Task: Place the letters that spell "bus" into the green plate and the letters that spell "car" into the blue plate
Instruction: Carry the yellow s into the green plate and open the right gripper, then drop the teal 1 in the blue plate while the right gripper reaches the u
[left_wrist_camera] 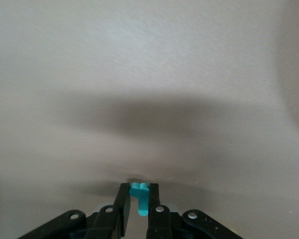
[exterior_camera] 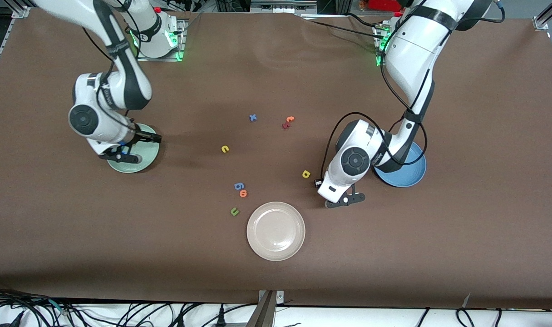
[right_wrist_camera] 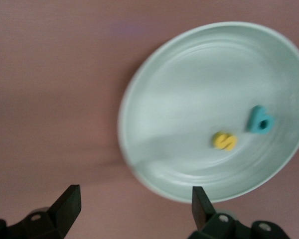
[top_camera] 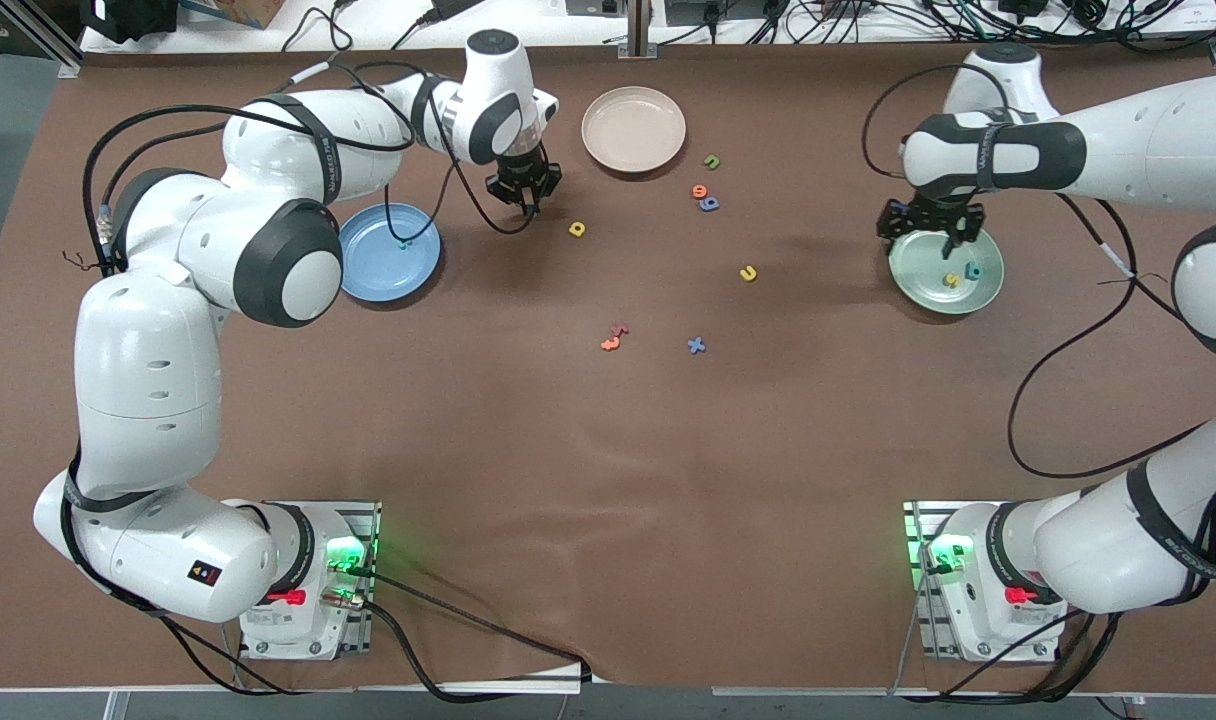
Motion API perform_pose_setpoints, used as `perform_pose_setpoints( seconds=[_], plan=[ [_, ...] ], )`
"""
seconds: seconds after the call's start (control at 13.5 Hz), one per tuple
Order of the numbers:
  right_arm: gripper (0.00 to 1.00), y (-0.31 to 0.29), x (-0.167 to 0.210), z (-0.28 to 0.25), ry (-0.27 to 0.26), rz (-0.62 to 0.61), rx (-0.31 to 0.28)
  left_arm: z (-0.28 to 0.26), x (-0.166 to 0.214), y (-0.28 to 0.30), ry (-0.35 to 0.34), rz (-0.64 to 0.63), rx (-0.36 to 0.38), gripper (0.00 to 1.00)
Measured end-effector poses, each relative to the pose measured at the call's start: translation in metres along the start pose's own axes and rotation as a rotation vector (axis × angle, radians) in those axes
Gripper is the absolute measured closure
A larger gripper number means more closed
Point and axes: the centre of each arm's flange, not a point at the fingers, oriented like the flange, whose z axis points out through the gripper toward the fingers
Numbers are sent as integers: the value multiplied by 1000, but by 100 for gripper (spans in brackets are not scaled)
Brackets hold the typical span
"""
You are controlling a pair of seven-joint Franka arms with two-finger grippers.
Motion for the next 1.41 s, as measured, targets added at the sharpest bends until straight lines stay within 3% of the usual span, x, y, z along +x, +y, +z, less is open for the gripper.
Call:
perform_pose_setpoints(
  seconds=[0.44, 0.89, 1.11, 1.41],
  plan=[
    [1, -125, -42, -30, 59, 304, 33, -25, 10, -54, -219, 205, 125, 81],
    [2, -194, -36, 3, 91, 594, 73, -19, 9, -114, -447, 428, 259, 81],
    [2, -211, -34, 33, 111, 629, 104, -20, 11, -139, -515, 493, 323, 81],
    [4, -215, -31, 49, 118, 650, 133, -20, 16, -154, -532, 499, 356, 81]
  ],
)
